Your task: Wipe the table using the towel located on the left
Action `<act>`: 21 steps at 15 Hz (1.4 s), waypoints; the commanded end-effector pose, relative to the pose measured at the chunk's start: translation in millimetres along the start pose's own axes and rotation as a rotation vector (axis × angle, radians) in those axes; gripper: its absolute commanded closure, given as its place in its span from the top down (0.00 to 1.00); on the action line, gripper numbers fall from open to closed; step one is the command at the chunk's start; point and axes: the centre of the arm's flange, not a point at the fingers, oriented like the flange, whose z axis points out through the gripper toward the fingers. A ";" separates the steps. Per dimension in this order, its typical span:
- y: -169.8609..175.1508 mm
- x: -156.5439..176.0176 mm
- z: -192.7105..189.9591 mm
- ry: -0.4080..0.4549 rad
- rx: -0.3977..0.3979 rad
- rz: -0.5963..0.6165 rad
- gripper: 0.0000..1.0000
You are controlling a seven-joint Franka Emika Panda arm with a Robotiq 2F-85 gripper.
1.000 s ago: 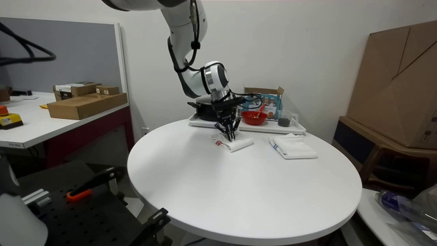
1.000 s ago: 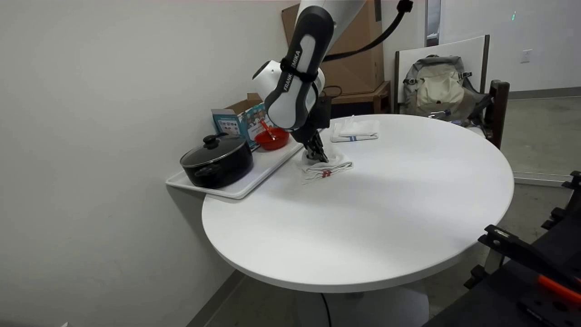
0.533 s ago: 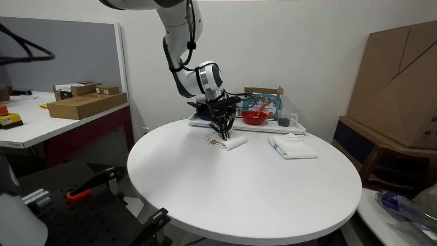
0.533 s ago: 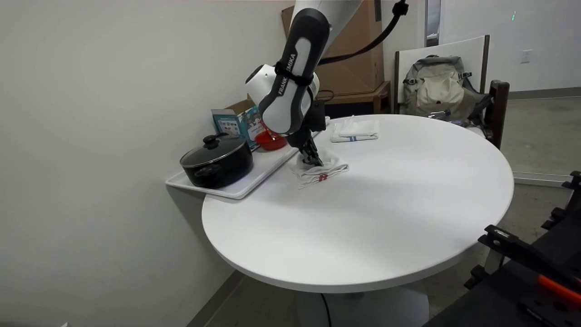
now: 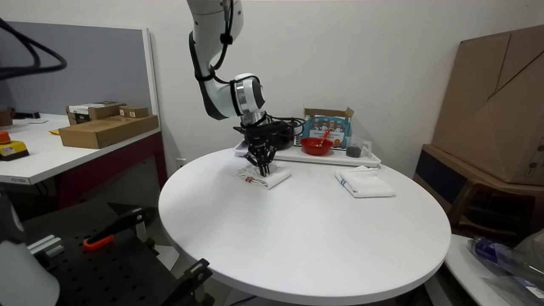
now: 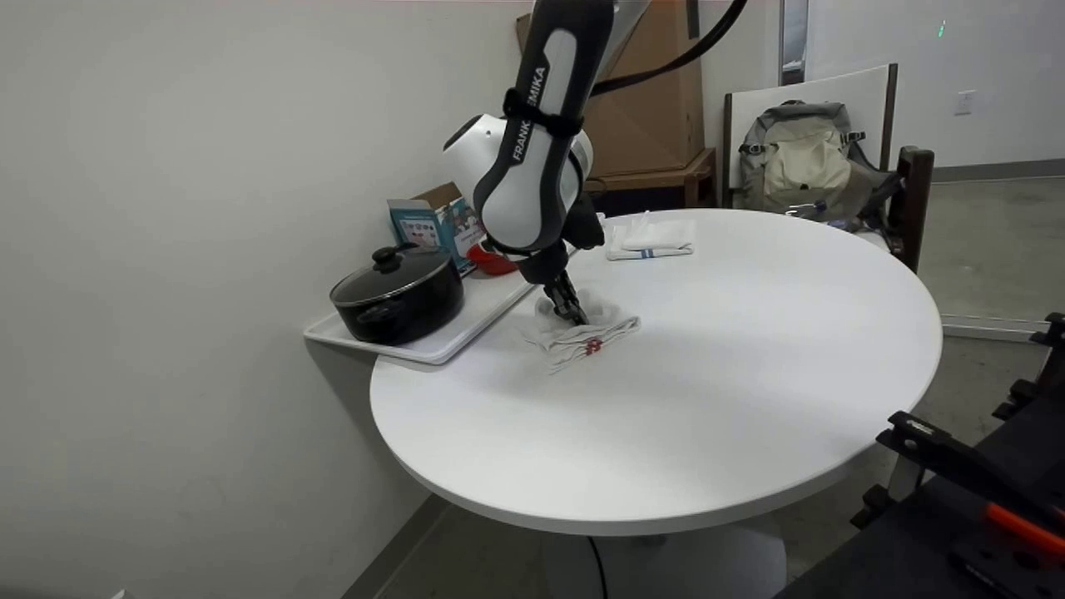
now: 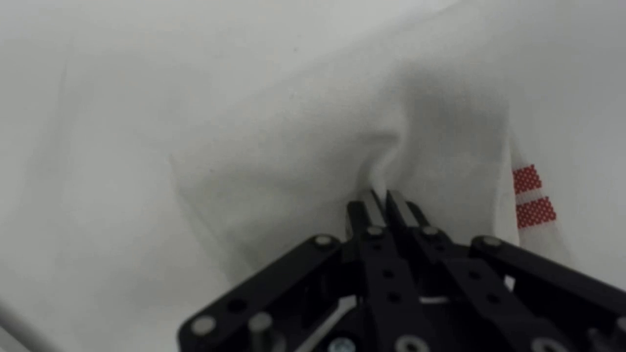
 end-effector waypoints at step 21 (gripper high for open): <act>-98.4 -168.5 41.4 -0.039 0.186 -0.008 0.07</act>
